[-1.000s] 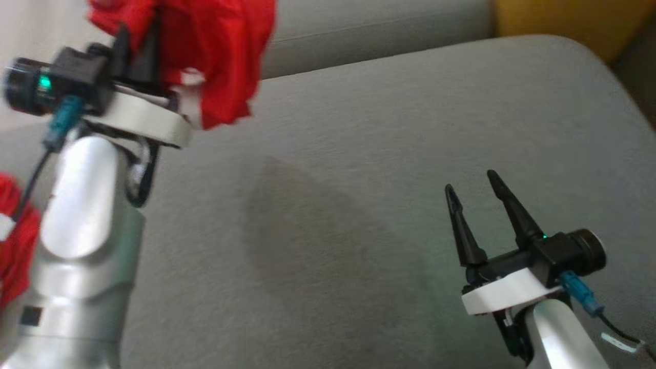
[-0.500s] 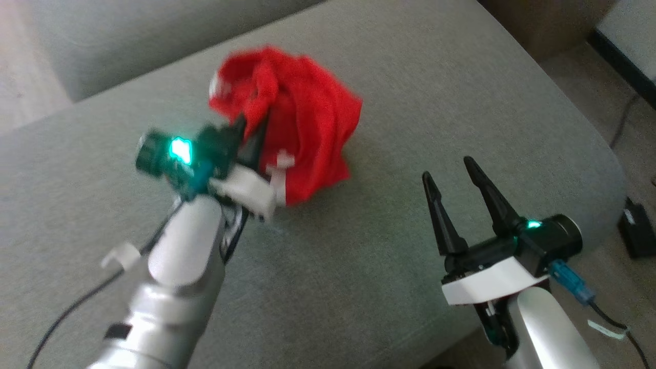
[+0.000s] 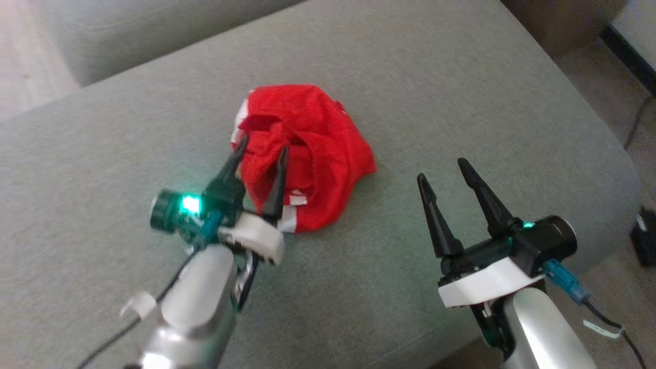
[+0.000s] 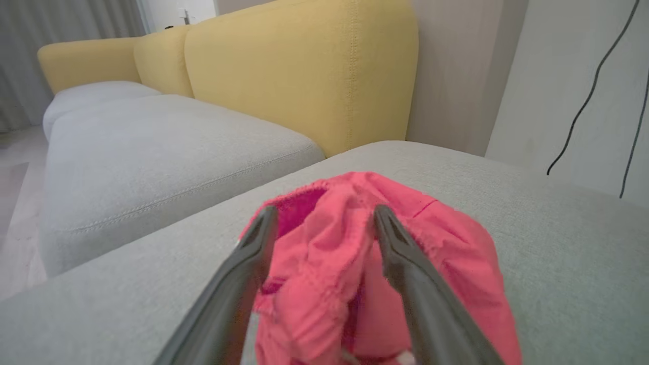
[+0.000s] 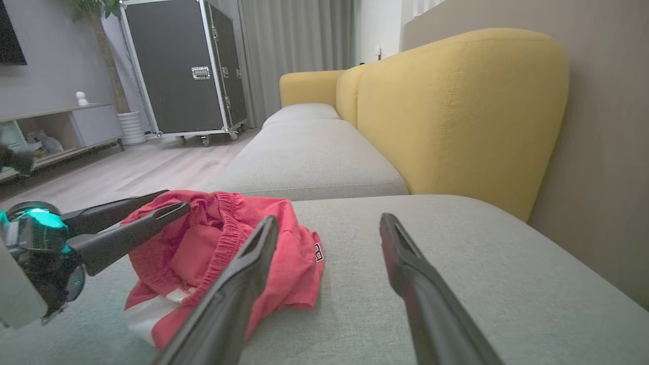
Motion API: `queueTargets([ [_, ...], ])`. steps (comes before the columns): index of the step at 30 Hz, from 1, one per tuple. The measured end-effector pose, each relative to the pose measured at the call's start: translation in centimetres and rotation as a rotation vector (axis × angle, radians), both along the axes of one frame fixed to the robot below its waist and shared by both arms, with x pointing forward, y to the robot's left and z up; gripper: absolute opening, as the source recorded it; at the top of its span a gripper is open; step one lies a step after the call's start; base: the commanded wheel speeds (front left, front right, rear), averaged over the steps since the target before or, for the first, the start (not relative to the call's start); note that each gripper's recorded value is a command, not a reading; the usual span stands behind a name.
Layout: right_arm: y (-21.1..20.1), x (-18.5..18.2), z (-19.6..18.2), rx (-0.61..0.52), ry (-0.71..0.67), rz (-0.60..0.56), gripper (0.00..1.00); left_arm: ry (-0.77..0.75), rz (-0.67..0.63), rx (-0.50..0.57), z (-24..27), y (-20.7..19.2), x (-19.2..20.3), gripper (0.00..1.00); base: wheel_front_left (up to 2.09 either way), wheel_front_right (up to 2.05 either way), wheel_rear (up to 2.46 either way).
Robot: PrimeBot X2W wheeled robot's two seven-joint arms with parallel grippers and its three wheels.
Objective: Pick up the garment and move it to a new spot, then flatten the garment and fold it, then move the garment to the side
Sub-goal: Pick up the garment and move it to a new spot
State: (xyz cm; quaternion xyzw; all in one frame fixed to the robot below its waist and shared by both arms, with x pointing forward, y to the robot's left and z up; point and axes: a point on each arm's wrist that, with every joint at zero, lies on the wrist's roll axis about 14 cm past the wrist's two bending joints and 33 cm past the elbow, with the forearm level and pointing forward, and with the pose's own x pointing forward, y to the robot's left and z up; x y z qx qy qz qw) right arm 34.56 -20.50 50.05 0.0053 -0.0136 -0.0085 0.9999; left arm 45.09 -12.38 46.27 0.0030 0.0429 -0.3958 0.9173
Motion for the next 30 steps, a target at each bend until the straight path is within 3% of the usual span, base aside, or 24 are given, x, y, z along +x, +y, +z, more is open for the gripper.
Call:
queueTargets([
  [9,2.8,-0.3,-0.1,0.024,-0.015,0.083,1.00,0.000,0.232,-0.082,2.1,6.9,-3.1,1.00,0.00,0.00,0.00],
  [13,4.9,0.0,-0.1,0.036,-0.023,0.150,1.00,-0.081,0.434,-0.102,4.3,13.2,-3.7,1.00,0.00,0.00,0.00],
  [21,6.7,-0.1,-0.1,0.038,-0.026,0.209,1.00,-0.120,0.679,-0.092,4.4,22.2,-7.8,1.00,0.00,0.00,0.00],
  [30,7.8,-1.7,-1.5,0.033,0.014,0.245,1.00,-0.104,0.778,-0.046,2.8,26.0,-12.8,1.00,0.00,0.00,0.00],
])
